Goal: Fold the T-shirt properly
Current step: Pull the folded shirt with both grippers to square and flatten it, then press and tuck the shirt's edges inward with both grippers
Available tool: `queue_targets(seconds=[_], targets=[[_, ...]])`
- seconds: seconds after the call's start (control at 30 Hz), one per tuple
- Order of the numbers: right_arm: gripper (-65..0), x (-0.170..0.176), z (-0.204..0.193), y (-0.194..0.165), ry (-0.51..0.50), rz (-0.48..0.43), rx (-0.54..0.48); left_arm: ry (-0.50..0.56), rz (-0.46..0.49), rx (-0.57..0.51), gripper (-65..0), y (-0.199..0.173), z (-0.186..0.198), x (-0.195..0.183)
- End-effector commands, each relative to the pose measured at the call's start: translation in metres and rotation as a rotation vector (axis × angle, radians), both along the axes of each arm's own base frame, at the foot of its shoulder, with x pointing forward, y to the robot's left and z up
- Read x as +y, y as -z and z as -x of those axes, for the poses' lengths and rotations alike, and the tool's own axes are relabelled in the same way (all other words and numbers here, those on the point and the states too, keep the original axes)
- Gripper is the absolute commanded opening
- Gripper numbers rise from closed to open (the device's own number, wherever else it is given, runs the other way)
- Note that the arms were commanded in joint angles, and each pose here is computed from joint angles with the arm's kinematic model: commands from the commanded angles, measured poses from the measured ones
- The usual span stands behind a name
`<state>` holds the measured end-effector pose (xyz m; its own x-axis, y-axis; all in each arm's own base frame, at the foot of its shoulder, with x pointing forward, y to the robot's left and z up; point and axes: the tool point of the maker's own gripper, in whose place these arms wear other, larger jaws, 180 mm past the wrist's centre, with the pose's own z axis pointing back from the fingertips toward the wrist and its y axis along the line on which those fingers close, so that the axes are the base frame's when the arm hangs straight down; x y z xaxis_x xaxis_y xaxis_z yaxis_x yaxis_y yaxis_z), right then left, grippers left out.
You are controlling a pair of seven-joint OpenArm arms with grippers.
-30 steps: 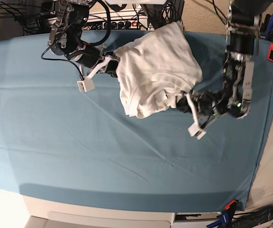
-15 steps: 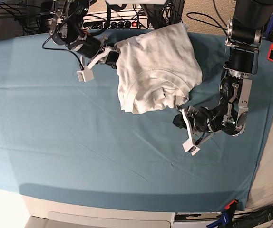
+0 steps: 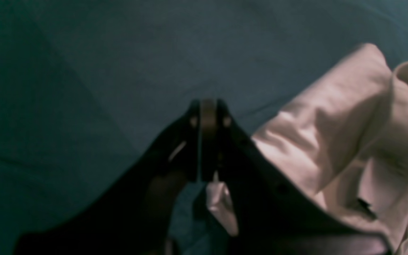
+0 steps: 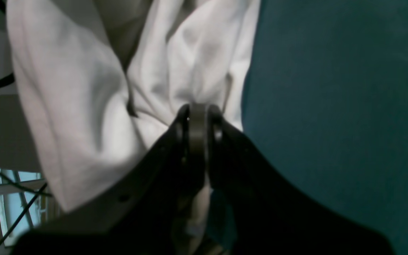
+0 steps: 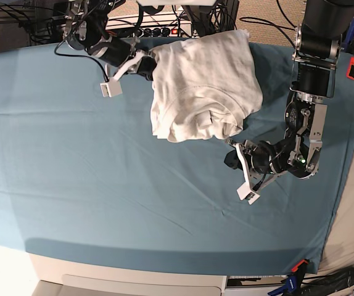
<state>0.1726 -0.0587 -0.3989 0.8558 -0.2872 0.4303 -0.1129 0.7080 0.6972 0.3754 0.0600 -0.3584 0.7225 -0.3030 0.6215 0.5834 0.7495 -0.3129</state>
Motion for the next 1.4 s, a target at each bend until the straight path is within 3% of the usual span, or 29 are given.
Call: queue_targets(seconds=[0.0, 0.63, 0.77, 0.87, 0.93, 1.0, 1.1, 1.17, 1.27, 1.37], targets=[[-65.0, 0.005, 0.015, 0.006, -0.019, -0.011, 0.055, -0.004, 0.018, -0.055, -65.0, -0.018, -0.014, 0.001], [-65.0, 0.017, 0.051, 0.004, -0.075, -0.090, 0.109, -0.003, 0.001, -0.043, -65.0, -0.016, -0.012, 0.006], [-65.0, 0.015, 0.046, 0.000, -0.090, -0.075, 0.072, -0.006, -0.010, -0.043, -65.0, -0.016, -0.012, 0.011], [-65.0, 0.005, 0.031, -0.017, -0.129, -0.003, -0.042, -0.011, -0.025, -0.040, -64.9, -0.015, -0.012, 0.018], [-65.0, -0.012, 0.016, -0.033, -0.117, 0.075, -0.117, -0.009, -0.050, -0.022, -56.9, -0.012, -0.009, 0.026], [-65.0, -0.035, 0.000, -0.054, -0.076, 0.165, -0.203, -0.010, -0.052, -0.007, -53.6, -0.012, -0.006, 0.034], [-65.0, -0.073, -0.017, -0.089, 0.022, 0.295, -0.322, -0.019, -0.068, 0.008, -53.5, -0.013, -0.004, 0.052], [-59.9, -0.094, -0.021, -0.109, 0.063, 0.375, -0.381, -0.028, -0.087, 0.010, -53.5, -0.013, -0.003, 0.064], [-41.7, -0.112, -0.019, -0.121, 0.093, 0.445, -0.409, -0.036, -0.110, 0.029, -53.5, -0.014, 0.000, 0.080], [-39.9, -0.106, -0.021, -0.127, 0.118, 0.394, -0.438, -0.019, -0.094, 0.051, -53.5, -0.019, 0.008, 0.090]])
